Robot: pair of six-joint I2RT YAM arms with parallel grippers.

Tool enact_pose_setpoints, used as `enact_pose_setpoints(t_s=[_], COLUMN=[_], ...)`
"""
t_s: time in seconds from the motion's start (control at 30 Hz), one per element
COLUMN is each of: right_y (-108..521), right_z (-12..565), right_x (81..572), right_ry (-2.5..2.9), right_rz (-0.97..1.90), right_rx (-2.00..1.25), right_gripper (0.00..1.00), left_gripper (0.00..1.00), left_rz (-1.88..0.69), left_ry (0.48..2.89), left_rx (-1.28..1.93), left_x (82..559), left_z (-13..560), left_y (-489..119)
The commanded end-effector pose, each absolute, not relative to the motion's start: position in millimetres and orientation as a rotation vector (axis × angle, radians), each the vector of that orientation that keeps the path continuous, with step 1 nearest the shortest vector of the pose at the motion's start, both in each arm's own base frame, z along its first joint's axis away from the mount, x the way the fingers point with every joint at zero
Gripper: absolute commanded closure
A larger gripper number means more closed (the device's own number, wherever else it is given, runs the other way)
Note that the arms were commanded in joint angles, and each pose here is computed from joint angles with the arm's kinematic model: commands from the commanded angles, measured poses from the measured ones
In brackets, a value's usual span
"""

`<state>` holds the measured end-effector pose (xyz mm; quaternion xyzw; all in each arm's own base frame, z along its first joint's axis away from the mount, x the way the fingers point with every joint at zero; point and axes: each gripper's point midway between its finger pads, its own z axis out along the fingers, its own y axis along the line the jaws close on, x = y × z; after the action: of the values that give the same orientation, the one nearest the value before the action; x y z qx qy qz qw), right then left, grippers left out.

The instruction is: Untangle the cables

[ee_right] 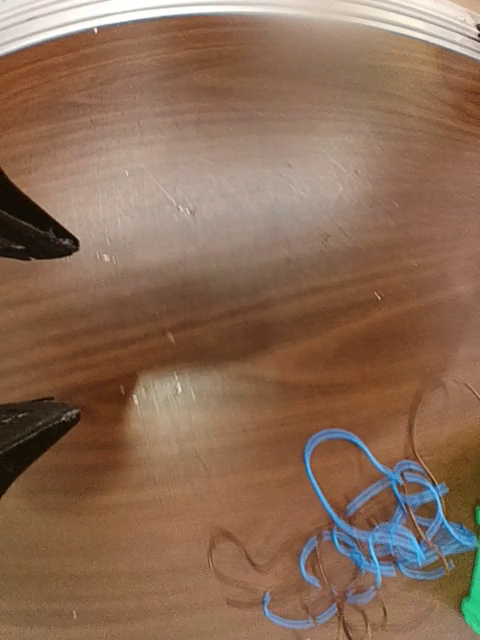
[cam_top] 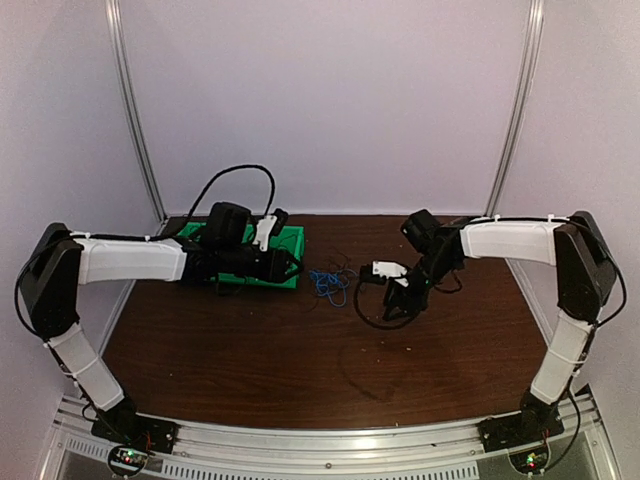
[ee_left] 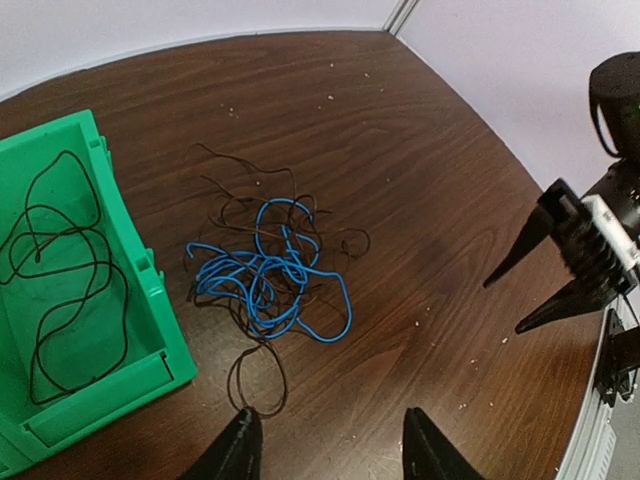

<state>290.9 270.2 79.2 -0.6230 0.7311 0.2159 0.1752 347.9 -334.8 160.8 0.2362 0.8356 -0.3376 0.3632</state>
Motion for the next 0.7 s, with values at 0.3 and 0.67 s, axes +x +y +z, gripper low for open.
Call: enact_pose_setpoints(t_s=[0.3,0.67], right_y=[313.1,322.8], right_z=[110.0,71.4], right_x=[454.0,509.4], right_ry=[2.059,1.97], right_rz=[0.514,0.277], right_rx=[-1.204,-1.292], right_gripper=[0.42,0.44], left_gripper=[0.52,0.52], left_rz=[-0.91,-1.005], left_ry=[2.113,2.119], left_rx=[0.553,0.501], left_x=[388.3,340.2], left_z=[152.9,172.5], left_y=[-382.9,-371.4])
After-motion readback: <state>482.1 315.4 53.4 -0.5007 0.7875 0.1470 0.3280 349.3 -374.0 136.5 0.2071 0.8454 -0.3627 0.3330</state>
